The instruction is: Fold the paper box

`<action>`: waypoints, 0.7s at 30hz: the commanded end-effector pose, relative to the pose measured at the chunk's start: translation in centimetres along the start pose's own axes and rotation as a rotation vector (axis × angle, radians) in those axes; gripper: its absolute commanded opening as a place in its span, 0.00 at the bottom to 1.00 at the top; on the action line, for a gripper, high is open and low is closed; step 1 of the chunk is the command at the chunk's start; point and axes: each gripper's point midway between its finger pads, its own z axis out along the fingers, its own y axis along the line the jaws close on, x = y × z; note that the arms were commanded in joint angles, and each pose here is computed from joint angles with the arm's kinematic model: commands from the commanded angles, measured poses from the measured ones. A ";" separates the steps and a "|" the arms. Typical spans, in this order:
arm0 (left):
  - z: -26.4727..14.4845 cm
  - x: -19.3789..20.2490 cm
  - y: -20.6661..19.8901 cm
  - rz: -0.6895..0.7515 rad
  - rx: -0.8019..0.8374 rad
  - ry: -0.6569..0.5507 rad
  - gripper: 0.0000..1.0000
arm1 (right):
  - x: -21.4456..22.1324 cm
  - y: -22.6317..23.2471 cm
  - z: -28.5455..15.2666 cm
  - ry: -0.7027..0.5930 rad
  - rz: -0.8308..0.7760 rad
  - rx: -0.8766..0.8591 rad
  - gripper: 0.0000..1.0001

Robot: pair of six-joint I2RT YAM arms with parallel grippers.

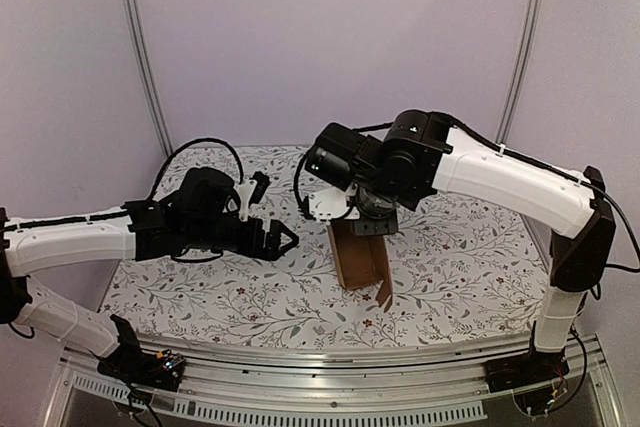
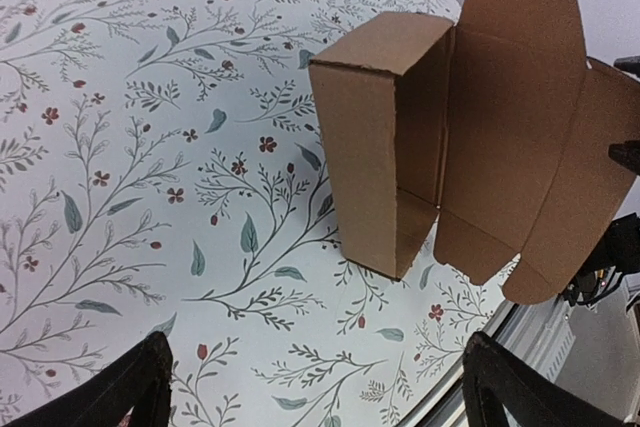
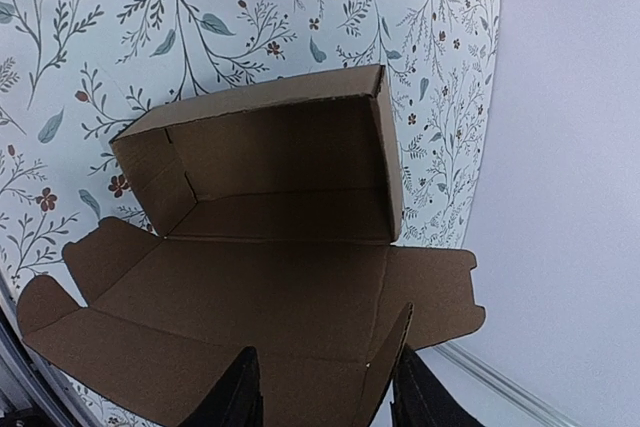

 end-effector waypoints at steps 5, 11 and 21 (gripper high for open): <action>0.5 -0.4 1.7 -0.030 -0.043 -0.036 1.00 | -0.8 -3.0 2.4 0.001 0.070 0.079 0.47; 0.5 0.3 2.4 -0.040 -0.056 -0.019 1.00 | -0.2 -6.0 3.3 0.009 0.179 0.166 0.58; 0.5 0.2 2.7 -0.027 -0.063 -0.011 1.00 | 0.5 -9.1 -0.1 -0.113 0.359 0.231 0.73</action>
